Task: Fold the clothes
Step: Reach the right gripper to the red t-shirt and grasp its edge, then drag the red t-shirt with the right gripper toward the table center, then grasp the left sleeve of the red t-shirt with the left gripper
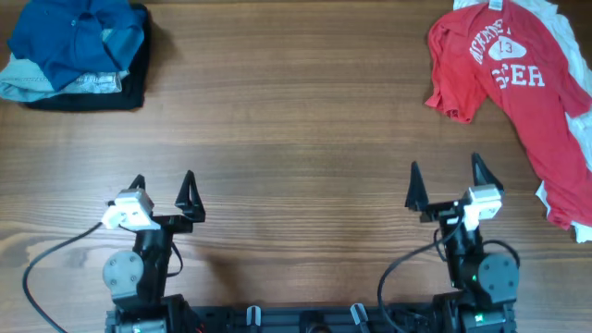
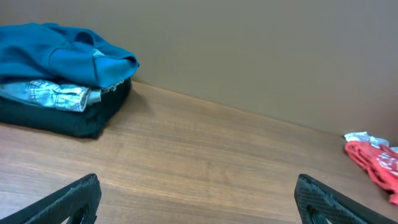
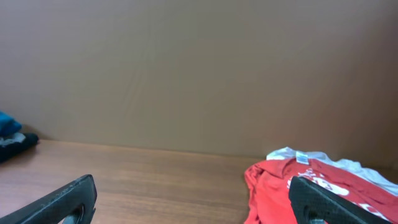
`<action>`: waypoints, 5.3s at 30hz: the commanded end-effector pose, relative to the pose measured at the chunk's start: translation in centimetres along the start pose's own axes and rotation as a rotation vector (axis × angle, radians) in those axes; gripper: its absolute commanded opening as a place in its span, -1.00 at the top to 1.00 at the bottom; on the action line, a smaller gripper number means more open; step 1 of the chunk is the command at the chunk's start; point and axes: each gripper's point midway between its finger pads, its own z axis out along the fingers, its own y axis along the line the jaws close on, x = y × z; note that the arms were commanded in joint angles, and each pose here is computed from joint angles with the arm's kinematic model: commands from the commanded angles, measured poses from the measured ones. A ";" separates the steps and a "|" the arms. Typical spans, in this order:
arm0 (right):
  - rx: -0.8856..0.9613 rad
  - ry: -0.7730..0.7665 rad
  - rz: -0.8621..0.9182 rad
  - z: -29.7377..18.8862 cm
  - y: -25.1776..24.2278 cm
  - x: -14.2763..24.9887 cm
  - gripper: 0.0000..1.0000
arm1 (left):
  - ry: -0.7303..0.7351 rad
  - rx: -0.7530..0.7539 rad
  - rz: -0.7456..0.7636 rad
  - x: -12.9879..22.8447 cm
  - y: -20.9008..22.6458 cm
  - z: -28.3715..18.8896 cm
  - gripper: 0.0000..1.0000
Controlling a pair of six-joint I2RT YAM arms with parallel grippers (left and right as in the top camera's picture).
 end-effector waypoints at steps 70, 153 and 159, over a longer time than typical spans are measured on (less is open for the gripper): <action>0.307 1.299 0.096 19.3 -9.5 27.2 0.92 | 0.967 0.065 -0.080 5.0 -4.9 14.4 -0.36; -0.159 1.380 0.290 18.8 8.7 8.6 -0.99 | 1.464 -0.288 0.073 14.2 -0.8 3.7 -0.10; -0.170 1.329 0.288 20.0 8.8 8.3 -0.98 | 1.448 -0.278 0.060 15.2 -0.7 3.8 -0.38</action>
